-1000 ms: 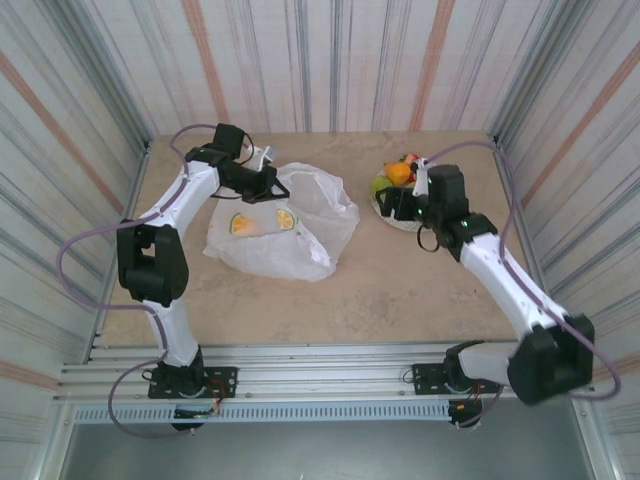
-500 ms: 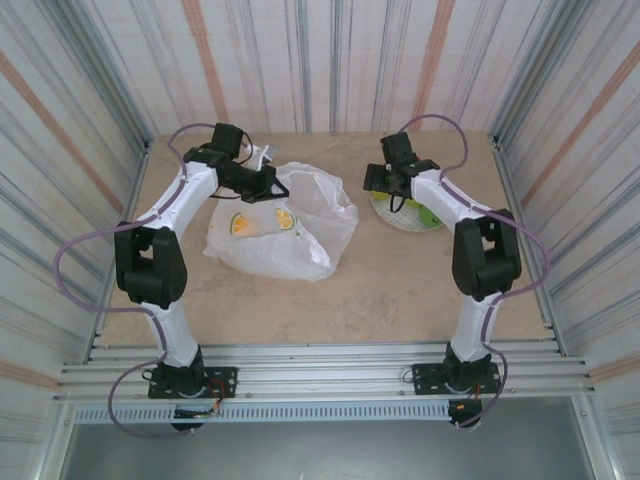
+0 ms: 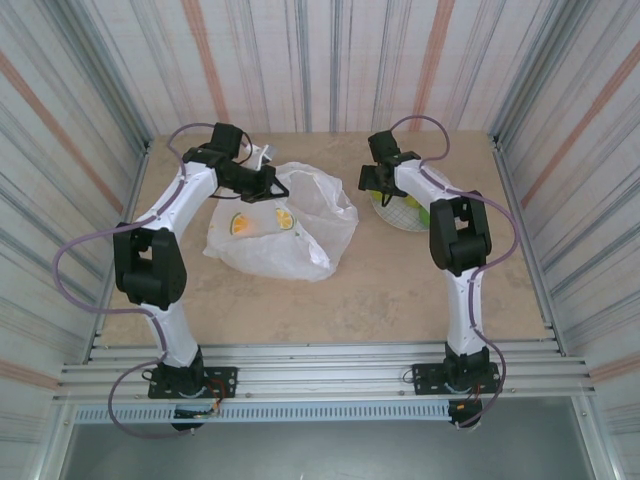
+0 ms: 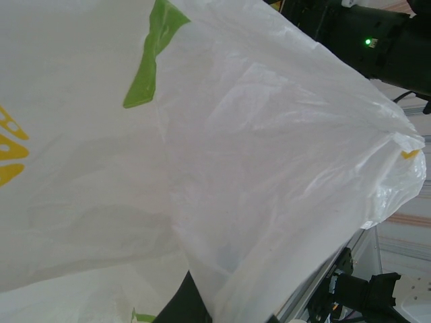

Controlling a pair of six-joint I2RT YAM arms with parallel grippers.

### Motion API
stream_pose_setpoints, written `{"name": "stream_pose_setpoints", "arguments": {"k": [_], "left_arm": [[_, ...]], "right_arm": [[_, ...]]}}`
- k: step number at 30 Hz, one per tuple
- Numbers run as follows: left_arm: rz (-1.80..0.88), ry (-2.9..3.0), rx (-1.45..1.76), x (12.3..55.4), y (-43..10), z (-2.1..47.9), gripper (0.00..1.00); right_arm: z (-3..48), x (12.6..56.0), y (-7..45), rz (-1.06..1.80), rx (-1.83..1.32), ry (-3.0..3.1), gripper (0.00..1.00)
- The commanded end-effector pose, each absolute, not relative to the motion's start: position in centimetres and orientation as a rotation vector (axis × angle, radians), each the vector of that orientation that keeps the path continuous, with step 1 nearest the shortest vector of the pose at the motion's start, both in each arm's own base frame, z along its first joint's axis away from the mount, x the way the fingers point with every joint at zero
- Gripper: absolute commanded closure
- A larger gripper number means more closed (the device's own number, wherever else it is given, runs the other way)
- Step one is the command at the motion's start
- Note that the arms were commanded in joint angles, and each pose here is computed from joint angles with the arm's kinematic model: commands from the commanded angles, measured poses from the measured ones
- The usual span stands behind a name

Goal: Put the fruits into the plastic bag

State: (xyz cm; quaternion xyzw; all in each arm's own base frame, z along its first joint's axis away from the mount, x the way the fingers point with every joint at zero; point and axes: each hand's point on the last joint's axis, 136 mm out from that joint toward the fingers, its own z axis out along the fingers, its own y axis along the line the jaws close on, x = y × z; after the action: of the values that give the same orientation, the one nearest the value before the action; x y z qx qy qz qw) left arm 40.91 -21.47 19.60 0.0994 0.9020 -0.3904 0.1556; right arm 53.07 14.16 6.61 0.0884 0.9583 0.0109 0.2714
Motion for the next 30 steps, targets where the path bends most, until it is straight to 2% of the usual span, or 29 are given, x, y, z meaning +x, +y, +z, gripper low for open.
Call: {"name": "stream_pose_setpoints", "arguments": {"k": [1,11,18,25,30], "left_arm": [[-1.142,2.535,0.31,40.2,-21.8,21.6,1.0],[-1.145,2.535,0.31,40.2,-21.8,21.6,1.0],[-1.147,2.532,0.311,40.1,-21.8,21.7,1.0],[-1.153,2.529,0.311,40.1,-21.8,21.8,1.0],[-1.152,2.52,0.312,40.0,-21.8,22.2,1.0]], "right_arm": [[6.1,53.4,13.5,0.001,0.295,2.594,0.11],[5.7,53.6,13.5,0.012,0.305,2.602,0.22],[7.6,53.7,13.3,0.032,0.295,2.574,0.32],[11.6,52.3,13.7,0.118,0.276,2.528,0.34],[15.0,49.0,13.8,0.233,0.257,2.482,0.35]]}}
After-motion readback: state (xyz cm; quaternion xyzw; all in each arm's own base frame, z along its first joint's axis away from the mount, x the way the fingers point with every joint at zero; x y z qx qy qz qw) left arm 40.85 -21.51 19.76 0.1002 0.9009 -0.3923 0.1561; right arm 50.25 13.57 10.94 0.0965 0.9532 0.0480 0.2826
